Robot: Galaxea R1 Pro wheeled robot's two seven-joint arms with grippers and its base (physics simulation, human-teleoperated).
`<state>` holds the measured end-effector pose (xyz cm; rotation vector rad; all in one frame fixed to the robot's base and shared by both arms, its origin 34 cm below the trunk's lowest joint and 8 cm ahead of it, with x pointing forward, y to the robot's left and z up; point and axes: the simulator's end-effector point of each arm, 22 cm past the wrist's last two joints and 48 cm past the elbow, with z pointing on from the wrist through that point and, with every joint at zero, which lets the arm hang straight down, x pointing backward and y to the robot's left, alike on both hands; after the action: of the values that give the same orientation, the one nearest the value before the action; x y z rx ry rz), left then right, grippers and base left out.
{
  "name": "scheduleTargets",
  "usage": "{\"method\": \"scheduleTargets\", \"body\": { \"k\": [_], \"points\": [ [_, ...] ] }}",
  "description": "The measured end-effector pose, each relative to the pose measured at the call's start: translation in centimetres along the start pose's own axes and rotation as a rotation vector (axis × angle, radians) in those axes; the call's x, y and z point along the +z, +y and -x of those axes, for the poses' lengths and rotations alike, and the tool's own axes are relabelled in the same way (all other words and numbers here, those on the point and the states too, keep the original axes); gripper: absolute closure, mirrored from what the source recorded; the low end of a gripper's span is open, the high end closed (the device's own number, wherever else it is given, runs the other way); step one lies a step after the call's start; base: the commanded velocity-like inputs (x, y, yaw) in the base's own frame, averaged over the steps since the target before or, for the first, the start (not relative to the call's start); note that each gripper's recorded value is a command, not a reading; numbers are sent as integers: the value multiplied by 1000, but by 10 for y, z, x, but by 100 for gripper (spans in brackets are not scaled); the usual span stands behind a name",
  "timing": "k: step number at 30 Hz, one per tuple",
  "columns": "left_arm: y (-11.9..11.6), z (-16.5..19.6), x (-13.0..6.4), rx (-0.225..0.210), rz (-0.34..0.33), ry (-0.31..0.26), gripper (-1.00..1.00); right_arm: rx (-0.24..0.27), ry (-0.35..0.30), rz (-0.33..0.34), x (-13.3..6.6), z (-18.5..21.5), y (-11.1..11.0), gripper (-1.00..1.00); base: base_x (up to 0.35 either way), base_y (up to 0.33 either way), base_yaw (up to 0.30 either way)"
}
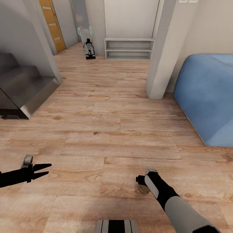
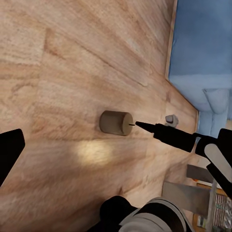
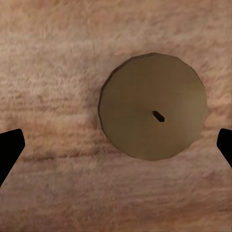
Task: Place each of the two pumpkins and all three candles from the living room inside a cabinet in the living room (use any cabinet), then make sure every cabinet is closed, and position the cauldron so it is next to a table in the living room.
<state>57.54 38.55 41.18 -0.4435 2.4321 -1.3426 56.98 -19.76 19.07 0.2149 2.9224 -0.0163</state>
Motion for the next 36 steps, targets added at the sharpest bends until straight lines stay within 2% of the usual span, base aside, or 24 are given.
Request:
{"method": "scheduleTargets", "body": {
  "k": [13, 21, 36],
  "points": [
    [0, -6, 10, -2, -6, 6, -100, -1, 5, -2, 1, -2, 0, -100, 2, -65, 0],
    [0, -4, 10, 21, -7, -3, -100, -1, 5, 0, 1, -2, 1, -100, 64, -14, 0],
    [5, -7, 11, 6, 0, -2, -100, -1, 5, 0, 1, -3, 1, -100, 54, -52, 0]
  ]
}}
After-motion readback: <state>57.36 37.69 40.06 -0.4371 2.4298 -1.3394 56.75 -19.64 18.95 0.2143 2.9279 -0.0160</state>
